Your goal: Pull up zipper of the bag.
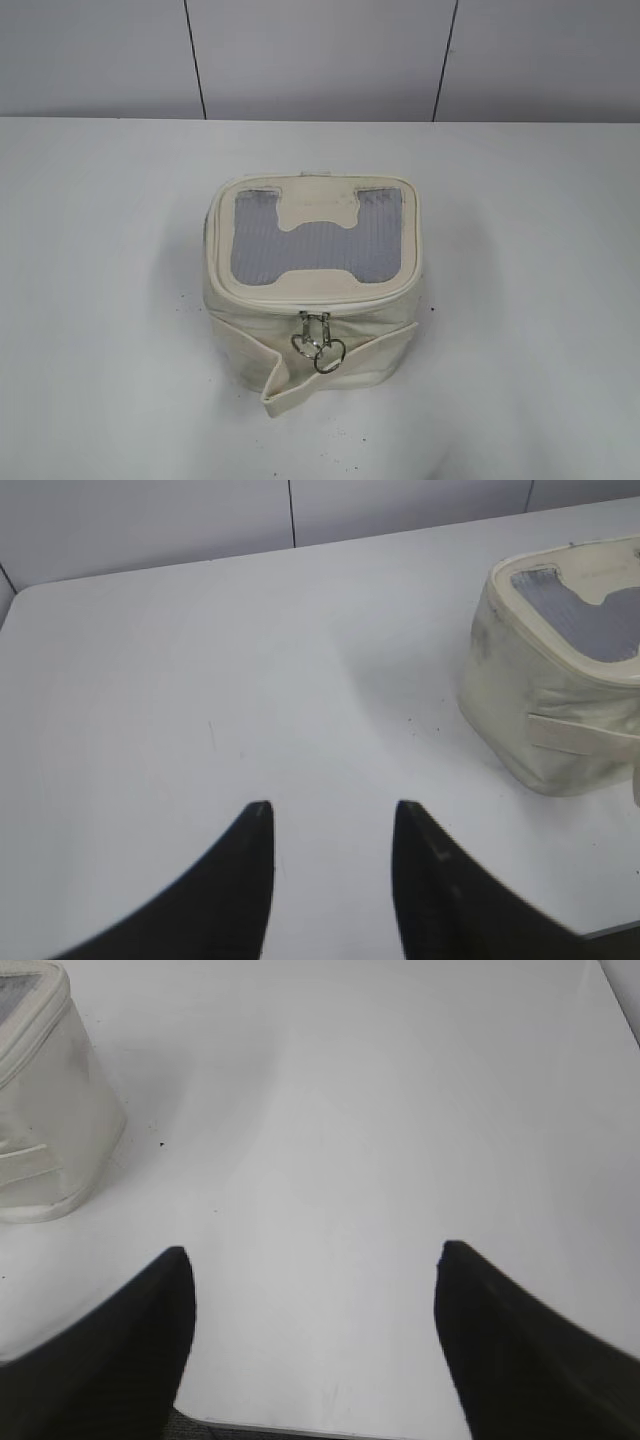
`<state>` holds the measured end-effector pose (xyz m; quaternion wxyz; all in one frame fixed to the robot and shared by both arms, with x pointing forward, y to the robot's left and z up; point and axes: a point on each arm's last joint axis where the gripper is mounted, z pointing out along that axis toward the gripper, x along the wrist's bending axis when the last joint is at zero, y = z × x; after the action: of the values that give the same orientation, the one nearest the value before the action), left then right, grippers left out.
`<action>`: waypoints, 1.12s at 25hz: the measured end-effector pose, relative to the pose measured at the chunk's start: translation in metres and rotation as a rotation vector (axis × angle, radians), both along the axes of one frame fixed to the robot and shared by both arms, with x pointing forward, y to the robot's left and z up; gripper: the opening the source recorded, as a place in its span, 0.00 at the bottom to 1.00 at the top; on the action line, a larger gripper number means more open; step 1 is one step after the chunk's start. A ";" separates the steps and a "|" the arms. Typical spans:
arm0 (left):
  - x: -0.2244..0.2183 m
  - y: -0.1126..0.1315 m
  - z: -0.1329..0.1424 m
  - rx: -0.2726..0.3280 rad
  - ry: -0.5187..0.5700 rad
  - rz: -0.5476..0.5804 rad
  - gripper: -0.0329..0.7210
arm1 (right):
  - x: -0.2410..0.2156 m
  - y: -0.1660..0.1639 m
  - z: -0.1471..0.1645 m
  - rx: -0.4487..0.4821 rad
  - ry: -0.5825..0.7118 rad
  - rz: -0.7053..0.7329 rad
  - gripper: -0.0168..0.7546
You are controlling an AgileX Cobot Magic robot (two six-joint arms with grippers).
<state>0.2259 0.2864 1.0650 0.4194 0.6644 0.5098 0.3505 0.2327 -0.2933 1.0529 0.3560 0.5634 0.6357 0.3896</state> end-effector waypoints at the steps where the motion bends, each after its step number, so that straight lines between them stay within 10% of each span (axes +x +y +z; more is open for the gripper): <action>1: 0.000 0.000 0.000 0.000 0.000 0.000 0.45 | 0.000 0.000 0.000 0.000 0.000 0.000 0.77; 28: 0.000 0.000 0.000 0.000 0.000 0.000 0.45 | 0.000 0.000 0.000 0.000 -0.001 0.000 0.77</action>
<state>0.2259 0.2864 1.0650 0.4194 0.6644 0.5098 0.3505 0.2327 -0.2933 1.0530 0.3562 0.5633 0.6355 0.3898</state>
